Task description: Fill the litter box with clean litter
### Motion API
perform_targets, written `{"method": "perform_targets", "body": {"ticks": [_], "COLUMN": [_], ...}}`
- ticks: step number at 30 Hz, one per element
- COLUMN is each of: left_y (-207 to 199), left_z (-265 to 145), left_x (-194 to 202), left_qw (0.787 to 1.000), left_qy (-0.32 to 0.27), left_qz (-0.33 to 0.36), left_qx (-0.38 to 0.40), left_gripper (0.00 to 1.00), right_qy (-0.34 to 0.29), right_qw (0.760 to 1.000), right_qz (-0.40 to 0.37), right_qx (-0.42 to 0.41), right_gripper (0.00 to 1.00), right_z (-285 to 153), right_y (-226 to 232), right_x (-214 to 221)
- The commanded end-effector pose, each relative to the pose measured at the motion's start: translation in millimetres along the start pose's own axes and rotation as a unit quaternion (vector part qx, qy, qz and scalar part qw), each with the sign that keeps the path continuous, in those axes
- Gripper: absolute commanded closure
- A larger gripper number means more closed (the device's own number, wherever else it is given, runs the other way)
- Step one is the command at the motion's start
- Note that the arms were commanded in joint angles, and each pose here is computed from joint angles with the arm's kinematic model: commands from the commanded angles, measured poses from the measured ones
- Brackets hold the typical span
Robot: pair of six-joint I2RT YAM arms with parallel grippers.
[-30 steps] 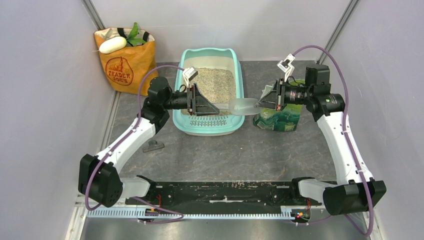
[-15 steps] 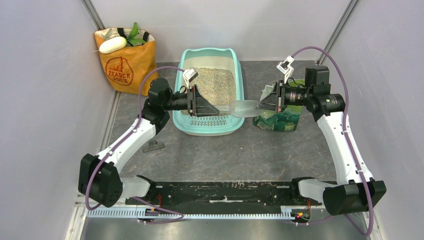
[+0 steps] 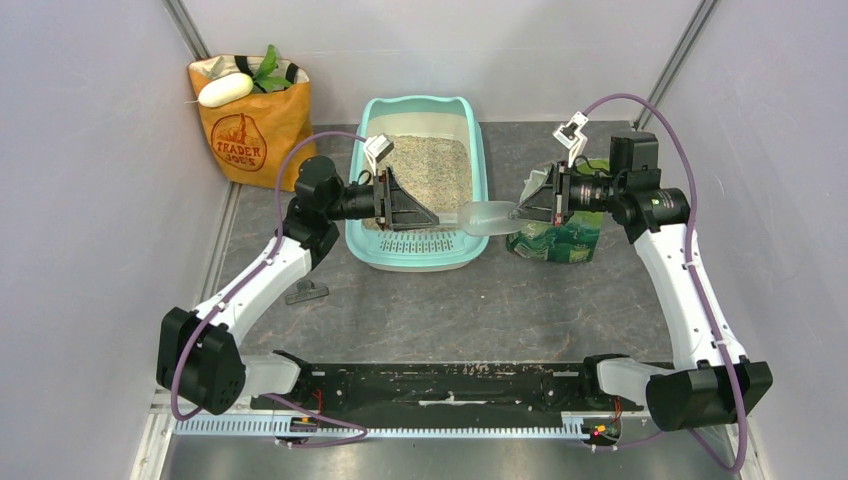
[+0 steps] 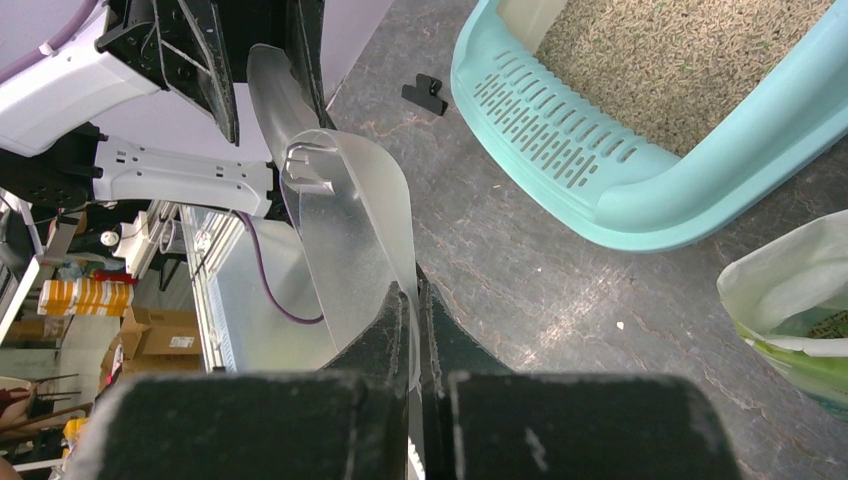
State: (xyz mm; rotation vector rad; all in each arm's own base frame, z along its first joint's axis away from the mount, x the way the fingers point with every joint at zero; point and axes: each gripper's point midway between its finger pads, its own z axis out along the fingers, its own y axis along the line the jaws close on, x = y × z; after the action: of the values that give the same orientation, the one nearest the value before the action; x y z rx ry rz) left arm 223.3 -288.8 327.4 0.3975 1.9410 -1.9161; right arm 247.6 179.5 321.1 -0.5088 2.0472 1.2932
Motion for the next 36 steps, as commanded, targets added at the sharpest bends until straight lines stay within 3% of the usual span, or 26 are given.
{"method": "perform_targets", "body": {"ticks": [1, 12, 16, 18, 20, 22, 25, 30, 36], "left_y": [-18, -18, -17, -18, -12, -6, 2, 11, 10], "left_z": [1, 7, 7, 7, 4, 2, 2, 3, 7], "left_x": [-4, -2, -3, -4, -6, -8, -10, -26, -40], "left_qw": [0.999, 0.999, 0.999, 1.000, 1.000, 0.999, 0.997, 0.990, 0.979], "left_qy": [-0.011, -0.009, -0.014, -0.018, -0.024, -0.029, -0.027, -0.016, -0.021], "left_qz": [0.024, 0.017, 0.014, 0.013, 0.012, 0.021, 0.039, 0.074, 0.098], "left_qx": [0.020, 0.026, 0.025, 0.022, 0.004, -0.019, -0.052, -0.121, -0.178], "left_gripper": [0.49, 0.71, 0.98, 0.98, 0.98, 0.98, 0.98, 0.98, 0.98], "right_qy": [-0.019, -0.021, -0.019, -0.025, -0.040, -0.060, -0.081, -0.070, -0.020], "right_qw": [1.000, 1.000, 1.000, 0.999, 0.999, 0.997, 0.993, 0.968, 0.947], "right_qz": [-0.017, -0.015, -0.015, -0.023, -0.028, -0.027, -0.047, -0.202, -0.216], "right_qx": [0.006, 0.007, 0.001, 0.008, 0.020, 0.039, 0.076, 0.130, 0.235], "right_gripper": [1.00, 1.00, 1.00, 0.85, 0.54, 0.36, 0.28, 0.19, 0.19], "right_z": [-2, 1, 1, -2, -13, -24, -47, -89, -139], "right_y": [1, -3, -1, -1, -2, -4, -6, 2, -57], "right_x": [-7, -8, -7, -11, -22, -39, -63, -79, -65]}}
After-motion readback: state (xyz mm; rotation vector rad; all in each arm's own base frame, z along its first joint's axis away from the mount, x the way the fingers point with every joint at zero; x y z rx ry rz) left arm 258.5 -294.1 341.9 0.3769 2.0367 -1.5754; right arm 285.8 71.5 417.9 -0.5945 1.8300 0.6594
